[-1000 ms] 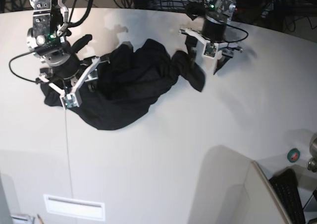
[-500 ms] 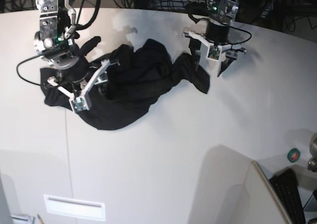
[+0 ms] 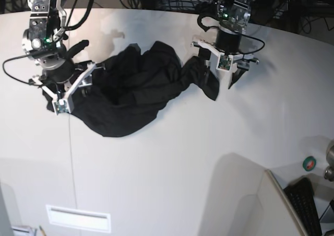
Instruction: Layout the t-shirt on the table in an organized manner, then fold the t-shirt properly
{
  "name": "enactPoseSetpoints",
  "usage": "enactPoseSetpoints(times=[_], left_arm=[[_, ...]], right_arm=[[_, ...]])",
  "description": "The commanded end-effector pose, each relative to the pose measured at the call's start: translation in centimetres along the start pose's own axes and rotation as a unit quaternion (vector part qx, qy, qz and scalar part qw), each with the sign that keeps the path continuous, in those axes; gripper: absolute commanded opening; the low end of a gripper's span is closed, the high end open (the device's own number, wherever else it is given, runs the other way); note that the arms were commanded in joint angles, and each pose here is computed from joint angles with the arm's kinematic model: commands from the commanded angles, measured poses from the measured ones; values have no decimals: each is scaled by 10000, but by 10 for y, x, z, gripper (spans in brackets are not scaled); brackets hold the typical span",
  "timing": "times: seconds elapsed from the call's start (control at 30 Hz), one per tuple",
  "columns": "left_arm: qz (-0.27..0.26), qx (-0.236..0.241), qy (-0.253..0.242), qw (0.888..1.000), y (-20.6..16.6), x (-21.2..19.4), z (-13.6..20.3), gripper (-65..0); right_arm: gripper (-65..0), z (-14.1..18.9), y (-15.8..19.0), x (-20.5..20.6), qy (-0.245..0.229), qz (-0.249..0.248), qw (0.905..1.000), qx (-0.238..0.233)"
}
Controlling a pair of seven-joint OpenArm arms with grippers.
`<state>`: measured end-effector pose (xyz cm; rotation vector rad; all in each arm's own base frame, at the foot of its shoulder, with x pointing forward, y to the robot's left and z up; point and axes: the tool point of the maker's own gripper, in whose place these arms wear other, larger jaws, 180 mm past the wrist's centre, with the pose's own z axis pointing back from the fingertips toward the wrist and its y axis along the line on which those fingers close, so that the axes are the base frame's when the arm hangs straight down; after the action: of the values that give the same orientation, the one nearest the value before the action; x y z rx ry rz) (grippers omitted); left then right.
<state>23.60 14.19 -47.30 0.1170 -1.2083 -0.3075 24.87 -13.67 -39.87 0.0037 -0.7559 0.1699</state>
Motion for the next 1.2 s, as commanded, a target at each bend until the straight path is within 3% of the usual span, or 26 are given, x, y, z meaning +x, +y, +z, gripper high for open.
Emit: enactPoseSetpoints(times=[0.0,0.23,0.73,0.97,1.07,1.17], left_arm=[[-22,-4,-185,9998,0,8,2,-252],[93,129,38,9999,0,-8,12,-252],[108,173,-12,9998,4,-4,11,-260],[39,177,-14,9998,10,-4,12,-556],[39,177,-14,9998,10,-4,12,-576],[5,188,-49,9998,13,-2,11,-510]], right_arm=[[-338,3,-3,12,-223,-18,9997,-27],[-338,4,-11,7,-173,-72,9997,-124],[-339,3,-10,13,-249,-118,9996,-113],[-341,3,-10,9,-193,-118,9997,-120],[-341,4,-12,9,-187,-85,9997,-139],[-339,4,-12,10,-202,-82,9997,-142]])
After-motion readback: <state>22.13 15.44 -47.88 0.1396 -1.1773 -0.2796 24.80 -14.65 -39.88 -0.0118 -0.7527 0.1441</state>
